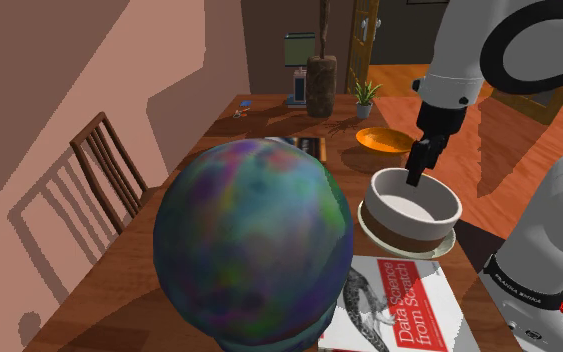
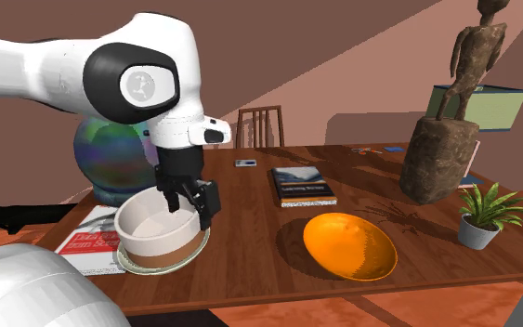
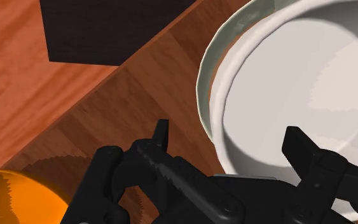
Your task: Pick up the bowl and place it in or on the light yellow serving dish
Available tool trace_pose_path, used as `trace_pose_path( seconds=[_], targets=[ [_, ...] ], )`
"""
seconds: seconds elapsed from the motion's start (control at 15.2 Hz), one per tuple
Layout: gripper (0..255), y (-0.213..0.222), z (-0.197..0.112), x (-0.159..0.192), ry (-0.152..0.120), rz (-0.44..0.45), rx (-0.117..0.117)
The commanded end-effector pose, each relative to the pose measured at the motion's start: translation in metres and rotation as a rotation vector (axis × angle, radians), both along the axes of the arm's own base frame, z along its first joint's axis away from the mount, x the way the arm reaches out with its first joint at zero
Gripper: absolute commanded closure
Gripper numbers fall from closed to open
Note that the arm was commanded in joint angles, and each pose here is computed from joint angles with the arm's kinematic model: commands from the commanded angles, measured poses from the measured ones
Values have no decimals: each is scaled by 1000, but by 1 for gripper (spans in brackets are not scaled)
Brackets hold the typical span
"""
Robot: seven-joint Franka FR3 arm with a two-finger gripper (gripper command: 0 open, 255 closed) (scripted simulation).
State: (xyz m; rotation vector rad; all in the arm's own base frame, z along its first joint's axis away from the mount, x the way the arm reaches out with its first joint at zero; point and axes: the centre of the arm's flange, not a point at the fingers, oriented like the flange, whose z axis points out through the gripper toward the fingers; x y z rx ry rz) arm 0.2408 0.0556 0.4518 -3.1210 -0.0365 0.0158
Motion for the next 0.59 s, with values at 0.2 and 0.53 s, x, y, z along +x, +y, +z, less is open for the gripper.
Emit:
trace_pose_path(
  seconds=[0.2, 0.53],
  targets=[
    [0, -3, 35, 0, 1, 0, 0],
    [0, -3, 35, 0, 1, 0, 0]
  ],
)
